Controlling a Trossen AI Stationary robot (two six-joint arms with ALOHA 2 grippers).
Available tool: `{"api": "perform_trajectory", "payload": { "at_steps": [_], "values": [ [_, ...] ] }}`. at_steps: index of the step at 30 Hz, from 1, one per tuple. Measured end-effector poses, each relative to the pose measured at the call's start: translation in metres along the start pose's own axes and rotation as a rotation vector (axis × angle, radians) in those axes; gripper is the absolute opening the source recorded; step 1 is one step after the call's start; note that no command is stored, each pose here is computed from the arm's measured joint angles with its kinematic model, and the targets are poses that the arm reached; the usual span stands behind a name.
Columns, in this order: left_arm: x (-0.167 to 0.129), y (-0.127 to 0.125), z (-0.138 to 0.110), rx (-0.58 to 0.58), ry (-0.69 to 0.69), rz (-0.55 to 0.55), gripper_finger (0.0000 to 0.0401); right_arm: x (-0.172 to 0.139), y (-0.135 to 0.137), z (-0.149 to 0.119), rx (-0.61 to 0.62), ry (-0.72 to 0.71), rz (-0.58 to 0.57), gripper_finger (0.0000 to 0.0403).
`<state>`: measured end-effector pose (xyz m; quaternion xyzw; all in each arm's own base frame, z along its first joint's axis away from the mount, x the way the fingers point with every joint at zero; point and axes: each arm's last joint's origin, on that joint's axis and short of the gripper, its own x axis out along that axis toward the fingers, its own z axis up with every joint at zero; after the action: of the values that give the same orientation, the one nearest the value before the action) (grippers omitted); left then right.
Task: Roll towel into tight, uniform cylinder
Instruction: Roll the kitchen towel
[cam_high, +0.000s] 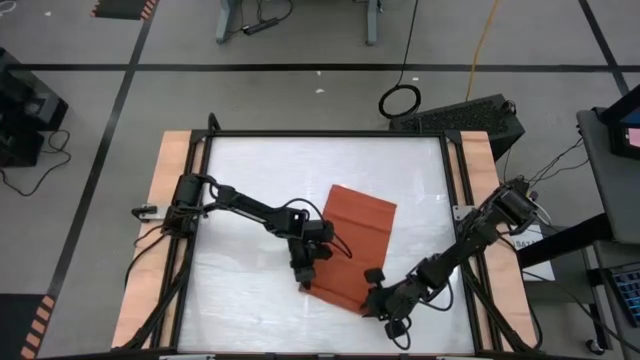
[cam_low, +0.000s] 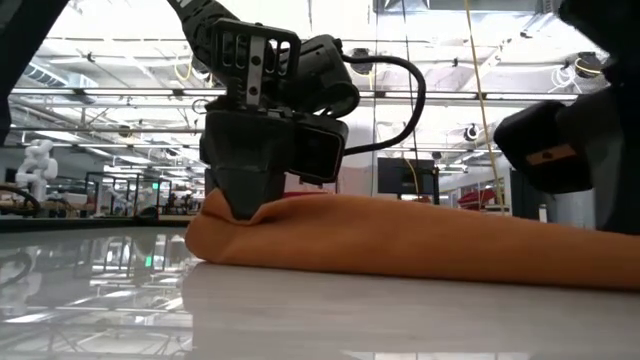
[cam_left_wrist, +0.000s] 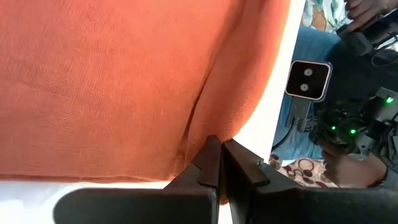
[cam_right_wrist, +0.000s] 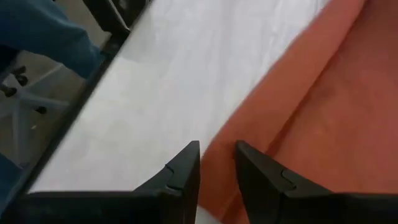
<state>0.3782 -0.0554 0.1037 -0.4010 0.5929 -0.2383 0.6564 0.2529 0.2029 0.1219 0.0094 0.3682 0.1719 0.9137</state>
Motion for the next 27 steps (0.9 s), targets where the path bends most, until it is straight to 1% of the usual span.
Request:
{"api": "perform_trajectory", "payload": {
  "at_steps": [9, 12, 15, 23, 27],
  "values": [
    [-0.002, -0.002, -0.001, 0.039, 0.002, -0.002, 0.0014, 0.0, -0.005, -0.004, 0.023, 0.046, -0.026, 0.0093],
    [-0.005, -0.004, -0.001, 0.069, -0.009, -0.006, 0.0025, 0.0, -0.005, -0.005, 0.03, 0.061, -0.016, 0.0093],
    [-0.011, -0.005, 0.0, 0.088, -0.035, 0.011, 0.0053, 0.003, -0.005, -0.007, 0.043, 0.076, -0.01, 0.0093],
    [-0.031, -0.006, 0.004, 0.12, -0.098, 0.034, 0.0157, 0.009, -0.004, -0.011, 0.073, 0.09, 0.02, 0.0093],
    [-0.042, -0.014, 0.002, 0.17, -0.11, 0.039, 0.0189, 0.009, -0.005, -0.011, 0.074, 0.095, 0.021, 0.0093]
  ]
}}
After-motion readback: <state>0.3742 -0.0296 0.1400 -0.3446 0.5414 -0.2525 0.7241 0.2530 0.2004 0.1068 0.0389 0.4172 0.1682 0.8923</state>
